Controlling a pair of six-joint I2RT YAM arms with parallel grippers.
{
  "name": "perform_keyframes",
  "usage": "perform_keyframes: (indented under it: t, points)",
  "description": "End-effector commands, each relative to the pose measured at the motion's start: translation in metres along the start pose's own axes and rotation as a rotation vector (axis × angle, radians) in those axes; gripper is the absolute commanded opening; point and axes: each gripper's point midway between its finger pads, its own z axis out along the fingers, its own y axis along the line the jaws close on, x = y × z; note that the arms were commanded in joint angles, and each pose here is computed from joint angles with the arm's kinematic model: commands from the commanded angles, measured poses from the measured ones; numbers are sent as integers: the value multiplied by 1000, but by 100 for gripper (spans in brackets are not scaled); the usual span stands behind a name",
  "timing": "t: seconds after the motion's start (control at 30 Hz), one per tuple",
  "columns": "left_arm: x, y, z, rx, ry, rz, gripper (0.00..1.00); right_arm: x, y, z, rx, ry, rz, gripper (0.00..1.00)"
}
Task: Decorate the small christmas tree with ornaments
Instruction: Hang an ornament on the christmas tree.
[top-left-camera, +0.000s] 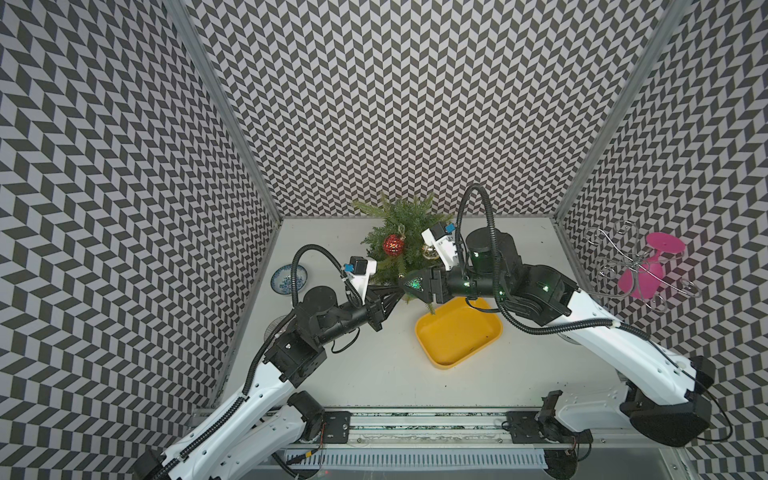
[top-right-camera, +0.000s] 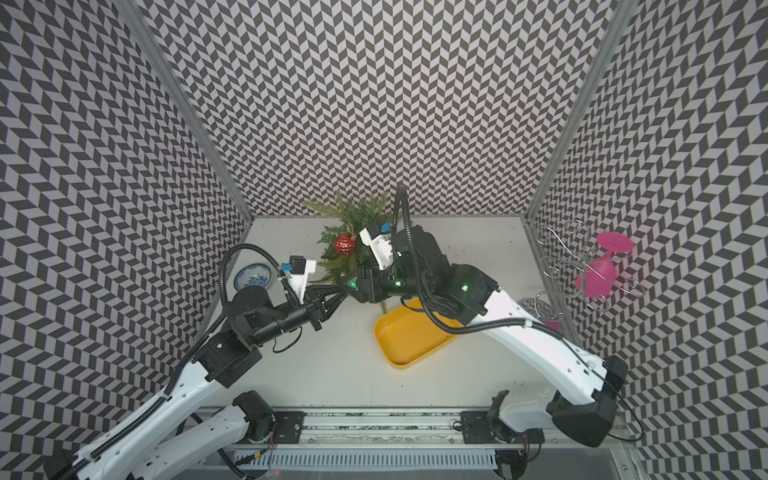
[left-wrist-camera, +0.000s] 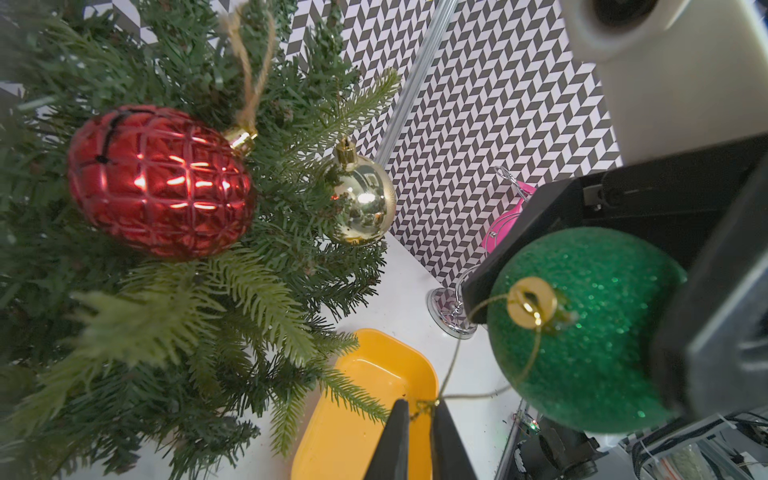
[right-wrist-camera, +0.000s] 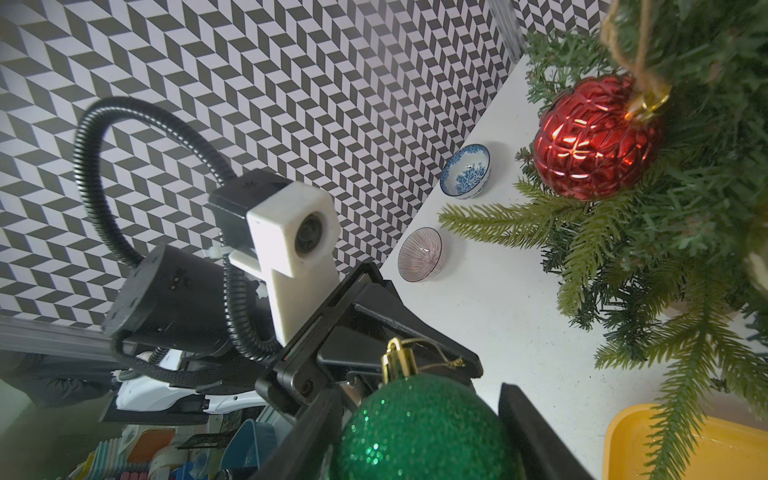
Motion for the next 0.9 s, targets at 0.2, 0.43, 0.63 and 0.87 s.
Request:
perform_keyframes:
  t: [0.2,0.43,0.63,0.87]
  points:
    - [-7,6,-10,-48,-29,36,0,-13,13,5,-40,-39,-12,58]
    - [-7,21,-20,-95,-30,27,0,-14,10,10,-23,-37,-6,58]
    - [-9,40,-27,-176,-26,24,0,-14,11,17,-22,-29,-15,58]
    - [-20,55,-35,-258,-57,22,0,-17,8,27,-3,-36,-26,58]
